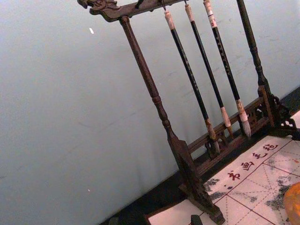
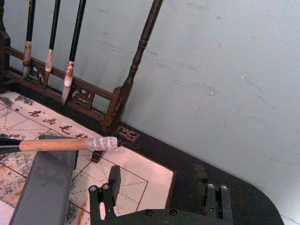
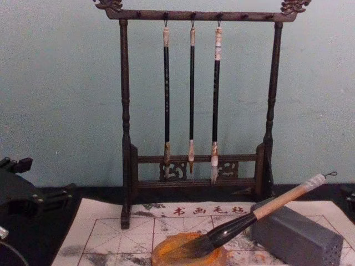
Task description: Pick up the brush from the inkstone, write on the paper, then place the brush back to its original position.
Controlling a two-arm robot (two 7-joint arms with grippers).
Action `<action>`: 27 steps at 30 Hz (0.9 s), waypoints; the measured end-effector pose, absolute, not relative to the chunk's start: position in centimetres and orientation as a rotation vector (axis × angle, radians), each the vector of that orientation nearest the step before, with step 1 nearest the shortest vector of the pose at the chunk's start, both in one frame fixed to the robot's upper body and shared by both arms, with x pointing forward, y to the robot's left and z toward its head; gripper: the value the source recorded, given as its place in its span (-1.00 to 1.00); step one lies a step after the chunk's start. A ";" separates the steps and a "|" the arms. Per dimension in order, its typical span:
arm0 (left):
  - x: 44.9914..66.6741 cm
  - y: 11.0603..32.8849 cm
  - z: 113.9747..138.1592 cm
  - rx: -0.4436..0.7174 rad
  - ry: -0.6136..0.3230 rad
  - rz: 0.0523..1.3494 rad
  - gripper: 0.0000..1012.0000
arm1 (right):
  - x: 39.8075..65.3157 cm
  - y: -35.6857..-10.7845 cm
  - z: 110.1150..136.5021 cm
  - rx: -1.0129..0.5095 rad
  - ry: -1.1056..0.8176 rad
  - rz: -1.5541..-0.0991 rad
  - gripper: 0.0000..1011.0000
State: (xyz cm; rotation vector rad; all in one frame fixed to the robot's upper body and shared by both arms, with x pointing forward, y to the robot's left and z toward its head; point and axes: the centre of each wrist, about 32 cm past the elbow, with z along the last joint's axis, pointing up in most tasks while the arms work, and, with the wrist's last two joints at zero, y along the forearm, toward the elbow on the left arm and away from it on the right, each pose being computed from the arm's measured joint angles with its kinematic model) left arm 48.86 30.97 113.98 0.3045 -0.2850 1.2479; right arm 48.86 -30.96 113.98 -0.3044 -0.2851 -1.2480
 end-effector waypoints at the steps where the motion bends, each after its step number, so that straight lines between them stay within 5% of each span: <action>1: 48.9 31.0 114.0 0.304 -0.285 1.248 0.98 | 48.9 -31.0 114.0 -0.305 -0.285 -1.248 0.98; 27: 48.9 31.0 114.0 0.304 -0.285 1.248 0.98 | 48.9 -31.0 114.0 -0.304 -0.285 -1.248 0.98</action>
